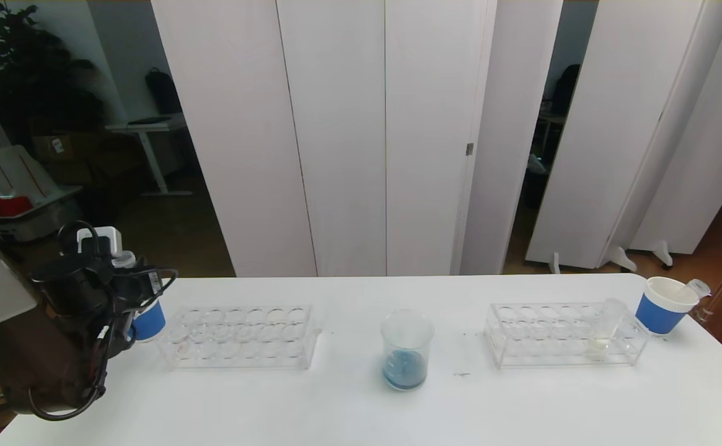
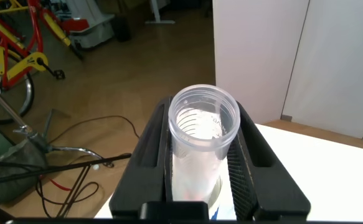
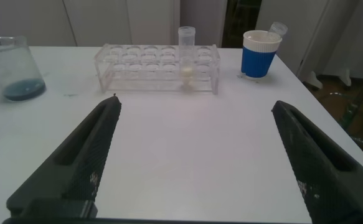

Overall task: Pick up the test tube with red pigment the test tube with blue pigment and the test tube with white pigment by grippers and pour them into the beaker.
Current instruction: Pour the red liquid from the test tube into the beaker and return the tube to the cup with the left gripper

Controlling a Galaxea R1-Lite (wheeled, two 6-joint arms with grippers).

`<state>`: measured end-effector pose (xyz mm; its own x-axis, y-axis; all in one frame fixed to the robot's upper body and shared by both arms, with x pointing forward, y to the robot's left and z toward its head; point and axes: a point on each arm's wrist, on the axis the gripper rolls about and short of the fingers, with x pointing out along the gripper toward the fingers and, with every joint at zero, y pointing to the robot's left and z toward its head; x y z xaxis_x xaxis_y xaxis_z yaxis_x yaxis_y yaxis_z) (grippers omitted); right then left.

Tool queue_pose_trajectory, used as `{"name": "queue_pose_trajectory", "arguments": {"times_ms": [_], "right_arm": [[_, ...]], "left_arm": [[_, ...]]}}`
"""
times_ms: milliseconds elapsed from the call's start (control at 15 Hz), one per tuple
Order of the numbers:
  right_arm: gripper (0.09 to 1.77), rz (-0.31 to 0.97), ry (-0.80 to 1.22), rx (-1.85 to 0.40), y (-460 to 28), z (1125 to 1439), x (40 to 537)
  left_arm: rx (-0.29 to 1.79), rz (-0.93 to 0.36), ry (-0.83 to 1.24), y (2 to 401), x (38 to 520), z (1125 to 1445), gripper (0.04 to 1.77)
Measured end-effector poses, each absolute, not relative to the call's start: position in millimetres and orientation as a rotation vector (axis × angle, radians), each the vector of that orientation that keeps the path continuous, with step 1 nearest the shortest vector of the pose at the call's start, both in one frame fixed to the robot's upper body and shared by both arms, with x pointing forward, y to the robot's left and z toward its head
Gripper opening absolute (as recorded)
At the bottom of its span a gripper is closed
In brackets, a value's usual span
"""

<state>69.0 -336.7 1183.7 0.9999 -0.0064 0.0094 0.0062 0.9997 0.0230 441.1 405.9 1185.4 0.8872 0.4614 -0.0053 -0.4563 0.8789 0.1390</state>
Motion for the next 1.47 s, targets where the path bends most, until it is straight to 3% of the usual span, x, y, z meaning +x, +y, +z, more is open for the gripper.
{"name": "queue_pose_trajectory", "arguments": {"times_ms": [667, 733, 800, 867, 933, 1000, 1467], "right_arm": [[1.74, -0.006, -0.009, 0.023, -337, 1184, 69], [1.74, -0.006, -0.009, 0.023, -337, 1184, 69], [1.74, -0.006, -0.009, 0.023, -337, 1184, 69], [1.74, -0.007, -0.009, 0.023, -337, 1184, 69], [1.74, -0.006, -0.009, 0.023, -337, 1184, 69], [1.74, -0.007, -0.009, 0.023, -337, 1184, 69], [1.74, -0.006, -0.009, 0.023, -337, 1184, 69]], "left_arm": [[0.138, 0.47, 0.053, 412, 439, 1176, 0.58], [0.138, 0.472, 0.057, 413, 439, 1175, 0.68], [0.138, 0.473, 0.058, 414, 439, 1175, 0.91], [0.139, 0.474, 0.058, 414, 438, 1175, 1.3], [0.138, 0.475, 0.058, 415, 438, 1175, 1.59], [0.138, 0.476, 0.058, 415, 438, 1175, 1.74], [0.144, 0.454, 0.032, 414, 434, 1188, 1.75]]}}
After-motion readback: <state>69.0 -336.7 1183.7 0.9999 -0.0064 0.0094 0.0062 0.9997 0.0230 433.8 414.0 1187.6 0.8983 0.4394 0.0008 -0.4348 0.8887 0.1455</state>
